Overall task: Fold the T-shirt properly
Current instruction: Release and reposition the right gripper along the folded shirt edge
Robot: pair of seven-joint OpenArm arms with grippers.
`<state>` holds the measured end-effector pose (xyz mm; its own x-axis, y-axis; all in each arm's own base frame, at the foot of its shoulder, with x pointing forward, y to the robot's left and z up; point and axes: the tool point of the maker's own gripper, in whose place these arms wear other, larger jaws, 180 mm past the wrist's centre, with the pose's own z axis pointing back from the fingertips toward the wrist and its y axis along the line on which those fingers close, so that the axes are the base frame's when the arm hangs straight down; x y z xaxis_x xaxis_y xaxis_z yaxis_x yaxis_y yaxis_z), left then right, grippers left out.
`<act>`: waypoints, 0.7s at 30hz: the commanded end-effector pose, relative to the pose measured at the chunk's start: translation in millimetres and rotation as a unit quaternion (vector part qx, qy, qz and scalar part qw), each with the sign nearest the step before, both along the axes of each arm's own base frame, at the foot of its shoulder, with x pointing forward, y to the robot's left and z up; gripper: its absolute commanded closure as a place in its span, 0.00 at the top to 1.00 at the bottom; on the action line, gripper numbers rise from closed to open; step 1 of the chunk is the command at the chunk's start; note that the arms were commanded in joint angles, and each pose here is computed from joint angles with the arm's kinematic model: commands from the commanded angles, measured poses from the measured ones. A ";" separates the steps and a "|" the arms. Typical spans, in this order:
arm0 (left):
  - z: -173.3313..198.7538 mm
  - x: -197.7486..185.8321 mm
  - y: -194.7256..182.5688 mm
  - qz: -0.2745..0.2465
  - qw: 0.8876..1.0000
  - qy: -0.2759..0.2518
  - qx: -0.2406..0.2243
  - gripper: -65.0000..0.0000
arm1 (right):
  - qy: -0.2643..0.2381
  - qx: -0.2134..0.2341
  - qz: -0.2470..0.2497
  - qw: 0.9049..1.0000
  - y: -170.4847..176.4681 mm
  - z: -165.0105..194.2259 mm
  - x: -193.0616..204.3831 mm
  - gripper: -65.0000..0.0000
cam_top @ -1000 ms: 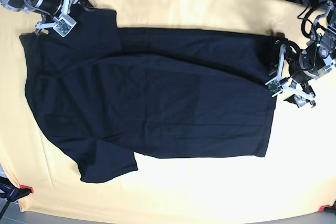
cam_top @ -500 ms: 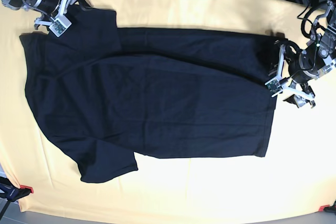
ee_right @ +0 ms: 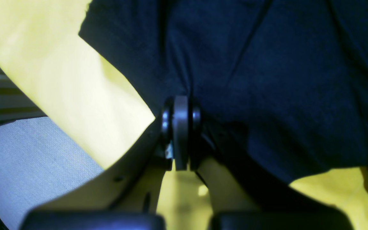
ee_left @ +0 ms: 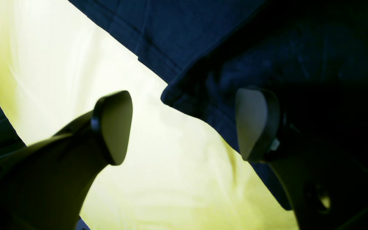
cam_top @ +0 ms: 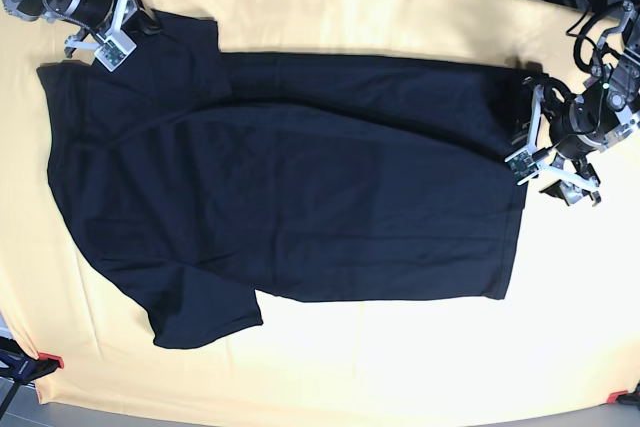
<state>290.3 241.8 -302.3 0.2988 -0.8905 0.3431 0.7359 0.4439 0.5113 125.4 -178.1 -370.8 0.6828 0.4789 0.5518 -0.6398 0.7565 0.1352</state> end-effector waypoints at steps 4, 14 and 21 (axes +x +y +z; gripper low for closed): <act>12.8 7.8 4.5 -0.002 1.000 -0.020 0.008 0.76 | -0.048 0.006 0.028 0.998 14.2 27.6 13.4 0.00; 12.8 7.8 4.6 -0.001 1.000 -0.020 0.008 0.76 | -0.163 -0.043 0.048 0.984 11.7 65.7 74.8 0.00; 12.8 7.8 4.6 -0.002 1.000 -0.020 0.008 0.76 | -0.224 -0.034 0.044 0.973 13.3 91.0 108.6 0.00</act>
